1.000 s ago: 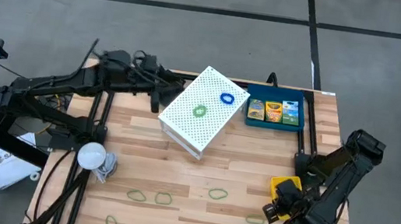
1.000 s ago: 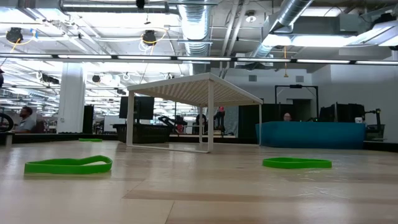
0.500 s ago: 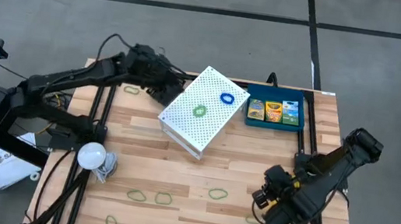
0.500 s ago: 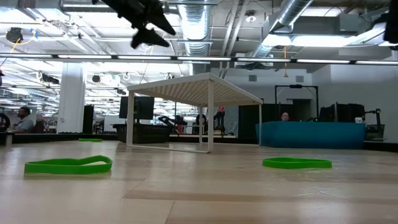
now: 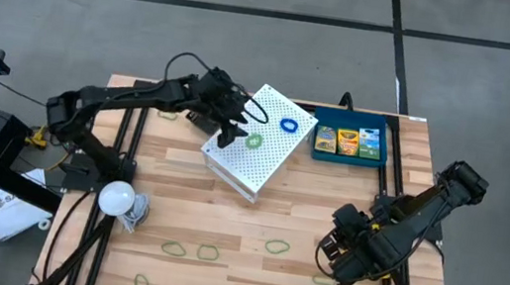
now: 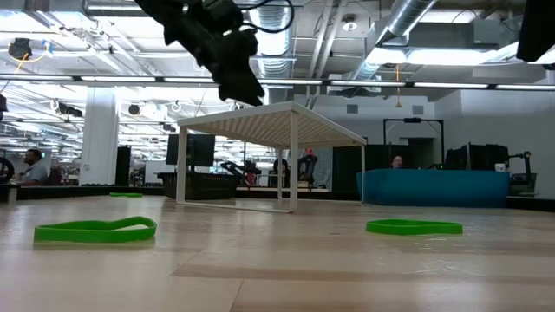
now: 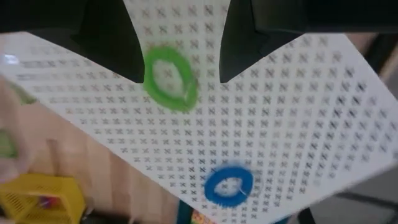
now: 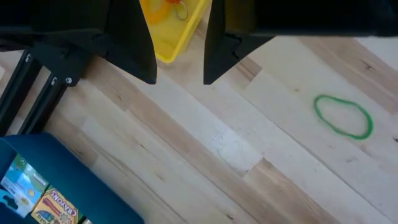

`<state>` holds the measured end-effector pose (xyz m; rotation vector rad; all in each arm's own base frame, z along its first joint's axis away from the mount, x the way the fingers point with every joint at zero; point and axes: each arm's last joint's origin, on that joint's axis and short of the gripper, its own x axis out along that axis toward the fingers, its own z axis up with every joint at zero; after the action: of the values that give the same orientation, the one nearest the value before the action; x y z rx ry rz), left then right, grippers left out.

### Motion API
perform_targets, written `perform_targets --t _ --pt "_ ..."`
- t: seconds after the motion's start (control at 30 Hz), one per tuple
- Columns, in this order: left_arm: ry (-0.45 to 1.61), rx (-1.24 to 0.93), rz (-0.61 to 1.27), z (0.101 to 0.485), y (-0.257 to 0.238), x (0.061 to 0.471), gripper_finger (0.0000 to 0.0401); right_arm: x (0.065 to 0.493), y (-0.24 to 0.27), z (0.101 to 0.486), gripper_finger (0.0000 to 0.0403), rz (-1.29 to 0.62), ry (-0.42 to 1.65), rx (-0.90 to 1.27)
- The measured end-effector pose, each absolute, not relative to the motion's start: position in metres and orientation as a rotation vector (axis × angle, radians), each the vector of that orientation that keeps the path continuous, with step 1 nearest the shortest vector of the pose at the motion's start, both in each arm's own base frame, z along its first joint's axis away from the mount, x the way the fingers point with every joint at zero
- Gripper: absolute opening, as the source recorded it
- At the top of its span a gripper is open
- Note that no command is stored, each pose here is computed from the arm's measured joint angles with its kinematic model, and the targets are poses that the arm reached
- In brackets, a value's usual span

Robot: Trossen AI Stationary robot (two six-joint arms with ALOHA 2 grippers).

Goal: Pick & Place Office Desk Supplies
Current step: Put the green spring keychain into the yellow bin

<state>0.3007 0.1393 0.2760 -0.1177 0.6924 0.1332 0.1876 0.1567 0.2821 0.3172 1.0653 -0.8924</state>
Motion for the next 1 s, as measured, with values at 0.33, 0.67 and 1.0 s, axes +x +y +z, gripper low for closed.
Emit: perform_targets --t 0.33,0.67,1.0 --pt "0.720 -0.047 0.107 0.253 0.138 0.322 0.0202 0.187 0.158 0.282 0.0129 -0.889 1.065 0.316" --pt "0.737 -0.004 0.157 0.235 0.135 0.339 0.0165 0.186 0.159 0.282 0.0129 -0.883 1.065 0.312" --pt "0.735 -0.034 0.173 0.235 0.135 0.339 0.0015 0.185 0.160 0.282 0.0125 -0.886 1.062 0.319"
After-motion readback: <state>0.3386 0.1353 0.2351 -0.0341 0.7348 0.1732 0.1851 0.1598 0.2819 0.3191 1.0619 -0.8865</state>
